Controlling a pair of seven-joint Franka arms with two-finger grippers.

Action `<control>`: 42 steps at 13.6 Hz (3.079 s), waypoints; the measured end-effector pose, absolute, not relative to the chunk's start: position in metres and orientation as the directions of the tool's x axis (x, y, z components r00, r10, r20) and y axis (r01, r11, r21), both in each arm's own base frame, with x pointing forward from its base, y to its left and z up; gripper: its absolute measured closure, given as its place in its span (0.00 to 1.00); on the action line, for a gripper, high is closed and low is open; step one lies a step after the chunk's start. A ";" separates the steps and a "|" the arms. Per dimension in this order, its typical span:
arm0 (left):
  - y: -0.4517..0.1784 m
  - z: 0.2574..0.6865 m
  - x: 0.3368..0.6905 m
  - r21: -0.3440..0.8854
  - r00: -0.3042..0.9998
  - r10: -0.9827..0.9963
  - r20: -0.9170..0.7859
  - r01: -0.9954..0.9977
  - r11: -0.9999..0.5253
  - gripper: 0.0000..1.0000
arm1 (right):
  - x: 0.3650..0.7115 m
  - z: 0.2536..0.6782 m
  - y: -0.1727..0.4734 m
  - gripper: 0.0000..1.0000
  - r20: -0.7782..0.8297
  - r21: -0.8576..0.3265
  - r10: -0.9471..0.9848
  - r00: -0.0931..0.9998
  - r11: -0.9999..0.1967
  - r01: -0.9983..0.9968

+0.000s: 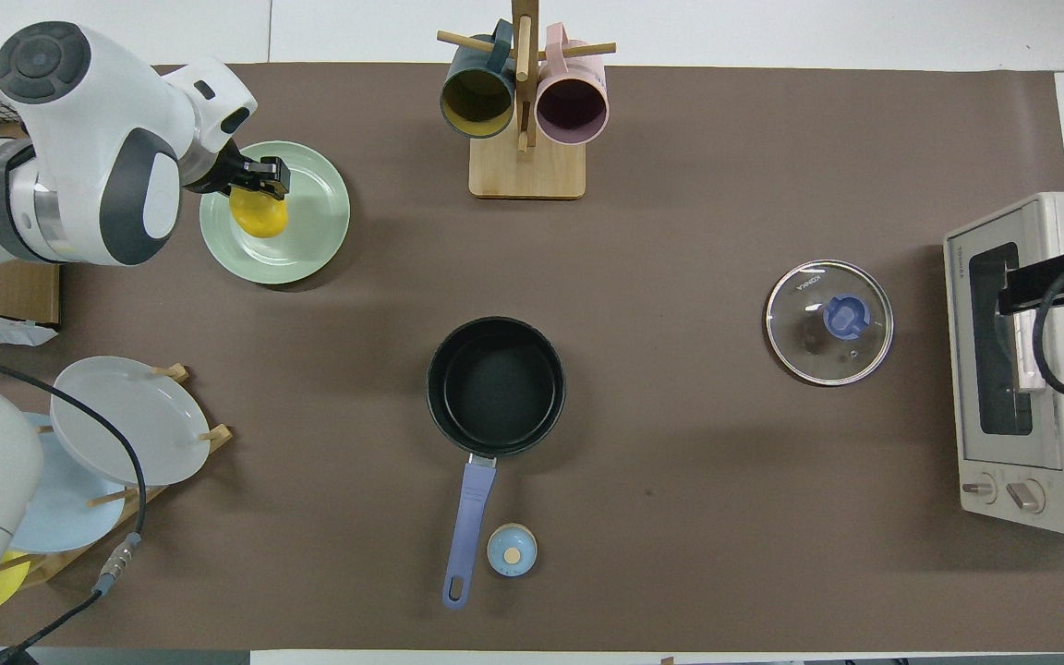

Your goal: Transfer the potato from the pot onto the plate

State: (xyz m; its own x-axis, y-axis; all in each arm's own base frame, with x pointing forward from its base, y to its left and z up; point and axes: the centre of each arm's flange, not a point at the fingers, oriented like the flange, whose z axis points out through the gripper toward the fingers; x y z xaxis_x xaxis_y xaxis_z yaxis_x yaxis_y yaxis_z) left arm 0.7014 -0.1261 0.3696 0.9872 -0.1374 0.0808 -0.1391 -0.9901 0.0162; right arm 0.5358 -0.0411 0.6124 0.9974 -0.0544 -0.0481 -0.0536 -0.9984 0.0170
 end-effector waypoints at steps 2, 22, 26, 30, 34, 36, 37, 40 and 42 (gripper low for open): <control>-0.126 0.356 0.702 0.014 0.984 -0.167 0.065 -0.168 -0.986 0.37 | 0.536 0.612 -0.041 0.00 -0.048 0.017 -0.054 0.997 -0.998 -0.054; -0.094 0.535 0.652 -0.009 0.971 -0.210 0.115 -0.211 -0.978 0.00 | 0.536 0.612 -0.036 0.00 -0.048 0.017 -0.046 0.998 -0.999 -0.045; -0.077 0.622 0.592 -0.015 0.977 -0.195 0.085 -0.194 -0.981 0.00 | 0.536 0.612 -0.036 0.00 -0.049 0.017 -0.046 0.998 -0.999 -0.045; -0.070 0.662 0.541 -0.015 0.986 -0.167 0.002 -0.167 -0.986 0.00 | 0.535 0.611 -0.028 0.00 -0.062 0.018 -0.031 0.998 -0.999 -0.030; -0.075 0.633 0.532 -0.013 0.996 -0.085 -0.025 -0.085 -0.996 0.00 | 0.533 0.610 -0.012 0.00 -0.081 0.019 -0.003 0.997 -1.000 -0.001; -0.078 0.627 0.531 0.014 0.997 -0.070 -0.031 -0.070 -0.997 0.00 | 0.533 0.609 -0.013 0.00 -0.089 0.019 -0.004 0.996 -1.000 -0.002; -0.079 0.630 0.529 0.024 0.997 -0.067 -0.033 -0.067 -0.997 0.00 | 0.532 0.609 -0.013 0.00 -0.089 0.019 -0.004 0.996 -1.000 -0.002; -0.080 0.638 0.524 0.037 0.997 -0.066 -0.045 -0.065 -0.997 0.00 | 0.532 0.609 -0.013 0.00 -0.089 0.019 -0.004 0.996 -1.000 -0.002; -0.080 0.638 0.523 0.037 0.997 -0.066 -0.049 -0.065 -0.997 0.00 | 0.532 0.609 -0.014 0.00 -0.089 0.019 -0.006 0.996 -1.000 -0.005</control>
